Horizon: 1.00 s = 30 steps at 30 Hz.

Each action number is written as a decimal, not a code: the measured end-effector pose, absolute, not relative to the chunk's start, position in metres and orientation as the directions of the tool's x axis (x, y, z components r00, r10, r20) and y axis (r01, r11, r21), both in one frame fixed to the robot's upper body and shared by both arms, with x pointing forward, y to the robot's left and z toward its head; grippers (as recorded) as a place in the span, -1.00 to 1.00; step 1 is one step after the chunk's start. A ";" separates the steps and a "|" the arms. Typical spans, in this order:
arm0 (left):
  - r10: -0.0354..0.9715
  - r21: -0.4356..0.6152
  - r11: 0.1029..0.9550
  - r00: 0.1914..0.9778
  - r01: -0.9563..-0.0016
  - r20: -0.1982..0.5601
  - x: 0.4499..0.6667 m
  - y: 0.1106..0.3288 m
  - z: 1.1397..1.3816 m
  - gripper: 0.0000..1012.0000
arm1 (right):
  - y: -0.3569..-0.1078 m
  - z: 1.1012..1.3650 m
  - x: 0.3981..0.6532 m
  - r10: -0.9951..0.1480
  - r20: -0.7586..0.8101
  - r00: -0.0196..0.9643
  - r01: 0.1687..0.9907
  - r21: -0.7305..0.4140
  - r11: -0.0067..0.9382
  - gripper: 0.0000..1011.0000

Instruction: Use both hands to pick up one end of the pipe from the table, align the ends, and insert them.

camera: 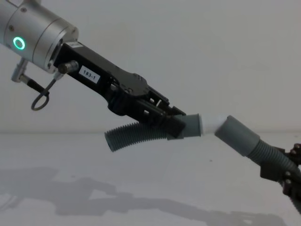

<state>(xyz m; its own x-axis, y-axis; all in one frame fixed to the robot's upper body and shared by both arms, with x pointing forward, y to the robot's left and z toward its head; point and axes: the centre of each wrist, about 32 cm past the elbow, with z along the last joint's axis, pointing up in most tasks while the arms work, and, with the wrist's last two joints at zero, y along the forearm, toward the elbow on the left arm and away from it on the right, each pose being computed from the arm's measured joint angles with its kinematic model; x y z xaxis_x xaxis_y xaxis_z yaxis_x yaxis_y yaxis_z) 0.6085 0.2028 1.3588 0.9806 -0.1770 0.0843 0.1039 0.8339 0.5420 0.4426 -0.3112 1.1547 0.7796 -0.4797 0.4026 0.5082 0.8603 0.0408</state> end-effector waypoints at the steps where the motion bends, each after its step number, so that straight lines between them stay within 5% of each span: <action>1: -0.179 0.544 0.833 0.981 0.107 0.081 0.608 0.203 1.359 -0.34 | -0.311 1.155 0.443 -0.480 0.402 0.780 0.508 0.040 0.860 -0.58; 30: -0.198 0.596 0.789 0.980 0.145 0.024 0.611 0.199 1.368 -0.34 | -0.320 1.150 0.450 -0.468 0.489 0.736 0.481 0.108 0.870 -0.58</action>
